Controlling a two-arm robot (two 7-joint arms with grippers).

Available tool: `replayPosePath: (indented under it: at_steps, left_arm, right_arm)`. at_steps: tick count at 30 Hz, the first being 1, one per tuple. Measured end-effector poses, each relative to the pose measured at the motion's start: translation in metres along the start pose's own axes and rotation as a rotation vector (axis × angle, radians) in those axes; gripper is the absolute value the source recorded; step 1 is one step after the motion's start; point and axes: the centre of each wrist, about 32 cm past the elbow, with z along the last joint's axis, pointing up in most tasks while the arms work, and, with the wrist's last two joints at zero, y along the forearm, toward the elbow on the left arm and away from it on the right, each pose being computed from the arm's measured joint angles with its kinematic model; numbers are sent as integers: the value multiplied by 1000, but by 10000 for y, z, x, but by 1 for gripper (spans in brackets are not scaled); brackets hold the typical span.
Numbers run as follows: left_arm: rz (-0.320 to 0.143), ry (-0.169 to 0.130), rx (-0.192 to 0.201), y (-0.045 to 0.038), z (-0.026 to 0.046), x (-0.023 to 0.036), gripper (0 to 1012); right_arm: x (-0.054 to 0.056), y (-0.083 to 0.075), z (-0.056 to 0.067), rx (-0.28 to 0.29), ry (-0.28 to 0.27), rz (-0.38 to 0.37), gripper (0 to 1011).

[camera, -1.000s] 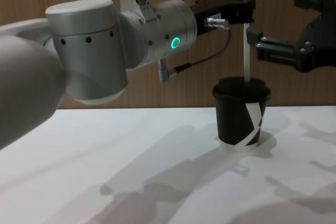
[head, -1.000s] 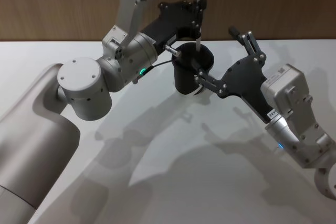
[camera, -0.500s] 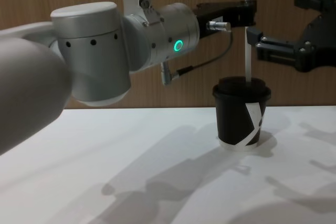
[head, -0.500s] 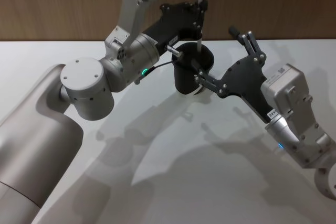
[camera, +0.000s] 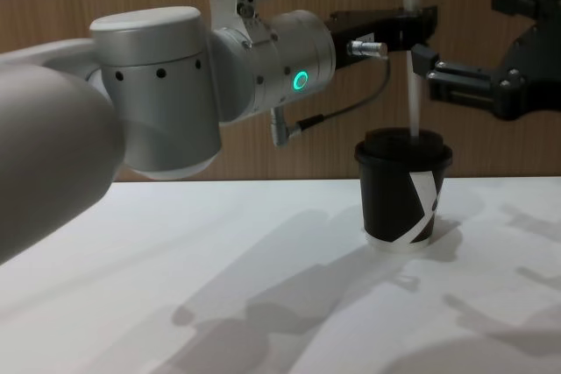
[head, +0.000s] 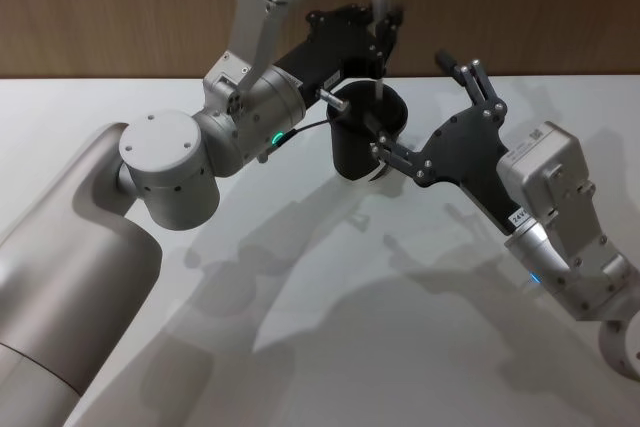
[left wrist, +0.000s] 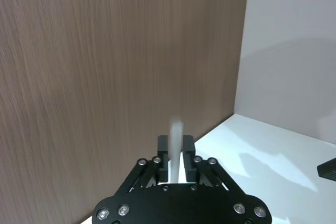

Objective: Pick up the straw with one hand, pass it to the other hand, and insert it into the cup.

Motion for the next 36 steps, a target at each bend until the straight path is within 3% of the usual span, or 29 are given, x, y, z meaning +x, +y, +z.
replayPosePath:
  at_steps: [26, 36]
  left_arm:
    - [3, 0, 6, -7, -7, -2, 964]
    - [3, 0, 6, -8, -7, -3, 1003]
  right_arm:
    - [0, 0, 0, 0, 0, 0, 1001]
    - [0, 0, 0, 0, 0, 0, 1001]
